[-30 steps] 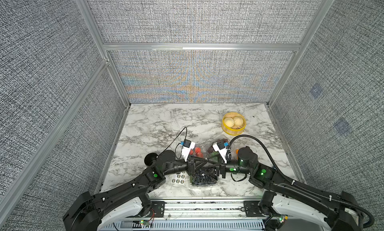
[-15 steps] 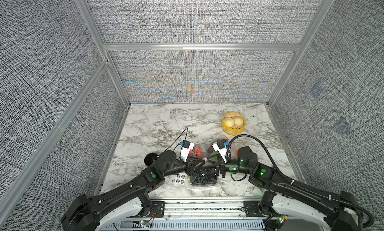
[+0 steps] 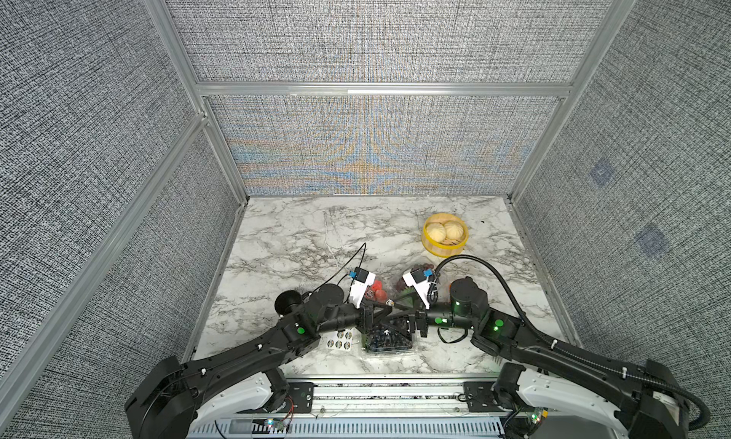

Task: Label fruit boxes
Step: Adjust the label.

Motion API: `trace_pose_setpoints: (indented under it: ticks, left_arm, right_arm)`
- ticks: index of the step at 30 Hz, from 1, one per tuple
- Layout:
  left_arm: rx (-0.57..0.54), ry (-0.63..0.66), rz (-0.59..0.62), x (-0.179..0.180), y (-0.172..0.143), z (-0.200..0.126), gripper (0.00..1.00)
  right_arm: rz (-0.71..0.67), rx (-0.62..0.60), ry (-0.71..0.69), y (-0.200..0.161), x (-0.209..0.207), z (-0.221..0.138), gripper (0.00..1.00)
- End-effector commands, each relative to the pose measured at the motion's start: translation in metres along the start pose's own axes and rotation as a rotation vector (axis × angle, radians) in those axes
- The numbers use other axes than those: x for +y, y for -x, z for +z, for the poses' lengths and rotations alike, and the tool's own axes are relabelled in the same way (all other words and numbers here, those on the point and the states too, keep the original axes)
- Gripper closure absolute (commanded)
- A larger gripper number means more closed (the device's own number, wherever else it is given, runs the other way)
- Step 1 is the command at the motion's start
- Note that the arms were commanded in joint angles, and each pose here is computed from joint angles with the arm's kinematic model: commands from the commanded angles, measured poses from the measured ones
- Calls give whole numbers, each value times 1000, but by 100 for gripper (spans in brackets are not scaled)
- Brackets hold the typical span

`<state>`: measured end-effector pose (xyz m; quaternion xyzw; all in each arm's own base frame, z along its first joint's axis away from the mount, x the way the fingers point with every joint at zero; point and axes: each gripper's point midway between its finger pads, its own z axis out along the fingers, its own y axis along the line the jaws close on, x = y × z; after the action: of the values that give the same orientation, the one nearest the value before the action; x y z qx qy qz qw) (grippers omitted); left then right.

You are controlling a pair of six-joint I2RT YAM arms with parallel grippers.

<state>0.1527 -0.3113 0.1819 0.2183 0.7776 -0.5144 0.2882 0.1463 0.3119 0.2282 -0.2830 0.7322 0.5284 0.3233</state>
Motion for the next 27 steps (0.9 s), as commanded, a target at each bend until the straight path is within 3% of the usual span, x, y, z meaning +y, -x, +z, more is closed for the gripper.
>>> trace_pose_setpoints:
  ticks: [1, 10, 14, 20, 27]
  left_arm:
    - [-38, -40, 22, -11, 10, -1, 100]
    - [-35, -52, 24, -14, 7, -5, 100]
    - [28, -17, -8, -1, -13, -4, 100]
    - [47, -54, -29, -2, -25, -7, 100]
    - [35, -56, -18, -3, -25, -11, 100]
  right_arm:
    - [-21, -15, -12, 3, -1, -1, 4]
    - [-26, -28, -77, -3, -14, -8, 4]
    - [-19, -40, -102, -9, -21, -22, 5]
    - [5, 14, -46, -20, -16, -16, 30]
    - [15, 80, 24, -19, -11, 5, 50]
